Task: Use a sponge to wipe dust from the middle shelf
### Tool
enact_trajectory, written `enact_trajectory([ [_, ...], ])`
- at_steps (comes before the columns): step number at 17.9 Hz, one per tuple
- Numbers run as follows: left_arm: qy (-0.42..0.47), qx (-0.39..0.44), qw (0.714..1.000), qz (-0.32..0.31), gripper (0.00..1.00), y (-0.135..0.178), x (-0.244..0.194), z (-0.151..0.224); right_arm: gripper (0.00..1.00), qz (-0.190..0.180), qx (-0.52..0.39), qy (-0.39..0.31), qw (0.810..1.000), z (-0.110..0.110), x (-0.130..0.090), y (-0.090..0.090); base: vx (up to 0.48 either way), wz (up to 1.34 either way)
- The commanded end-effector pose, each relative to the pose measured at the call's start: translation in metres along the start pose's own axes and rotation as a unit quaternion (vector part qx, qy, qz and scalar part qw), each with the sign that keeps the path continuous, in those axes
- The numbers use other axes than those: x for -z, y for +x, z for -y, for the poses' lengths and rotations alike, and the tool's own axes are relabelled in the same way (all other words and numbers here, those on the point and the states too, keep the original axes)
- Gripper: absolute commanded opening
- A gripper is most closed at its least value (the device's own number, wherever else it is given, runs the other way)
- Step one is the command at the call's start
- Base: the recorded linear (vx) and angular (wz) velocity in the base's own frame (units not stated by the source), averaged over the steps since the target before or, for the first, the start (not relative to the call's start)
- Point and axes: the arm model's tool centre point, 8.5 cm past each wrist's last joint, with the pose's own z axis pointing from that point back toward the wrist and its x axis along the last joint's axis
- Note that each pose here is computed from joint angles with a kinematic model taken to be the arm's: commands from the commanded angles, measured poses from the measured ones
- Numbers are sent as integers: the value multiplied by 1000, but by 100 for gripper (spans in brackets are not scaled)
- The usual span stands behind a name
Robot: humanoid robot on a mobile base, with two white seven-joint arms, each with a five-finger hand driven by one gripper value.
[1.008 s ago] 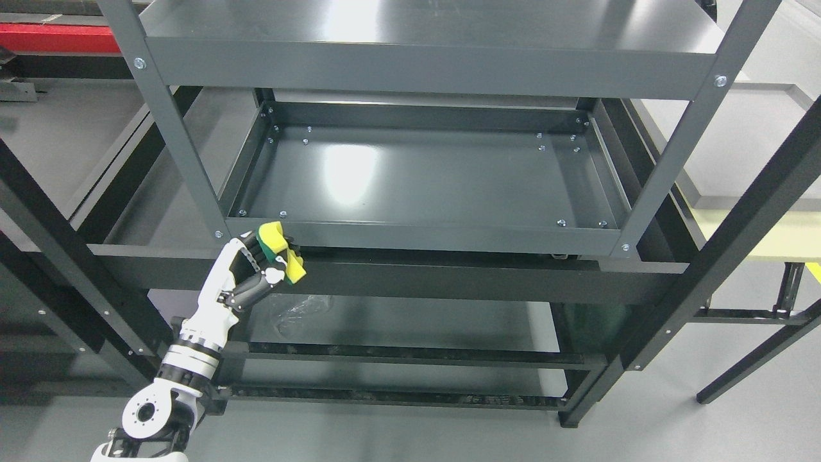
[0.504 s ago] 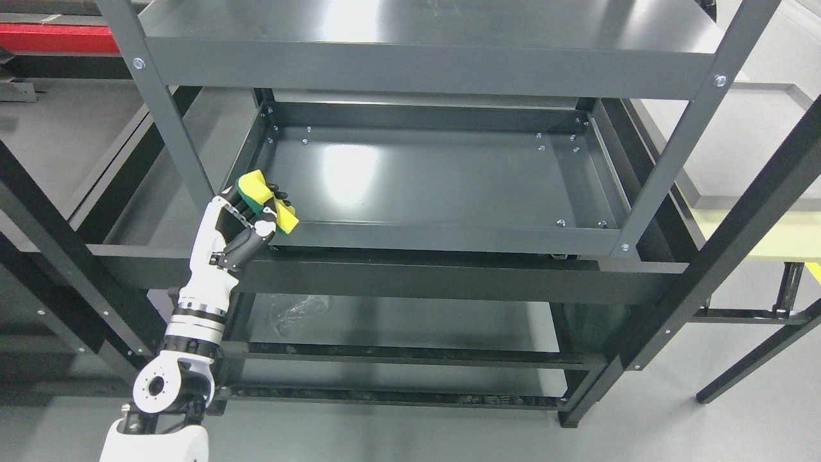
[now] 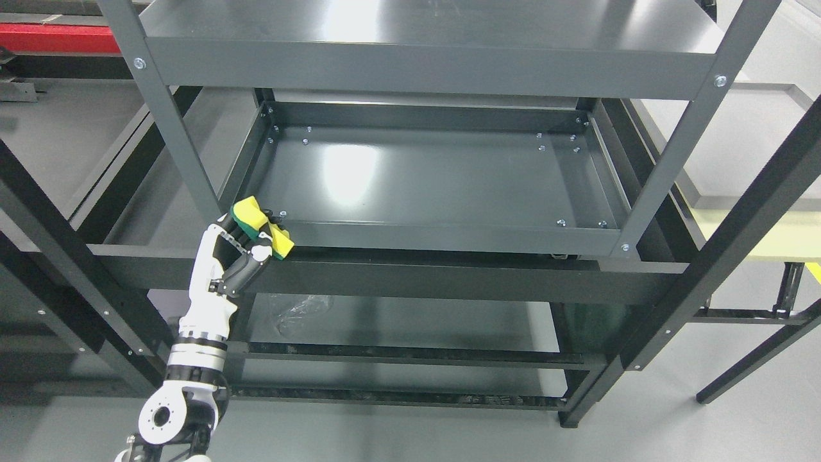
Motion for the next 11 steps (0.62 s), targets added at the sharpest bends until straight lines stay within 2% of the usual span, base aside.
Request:
enact_trajectory([
  [1,18,10,1000,-4,0,-2,-27,-17,100,-25,-2,-7,1000,10,1,2,0,0],
  [11,-4,4,1000,-2,0,-2,-25,1,100,-25,-2,-7,1000,10,1,2,0,0],
])
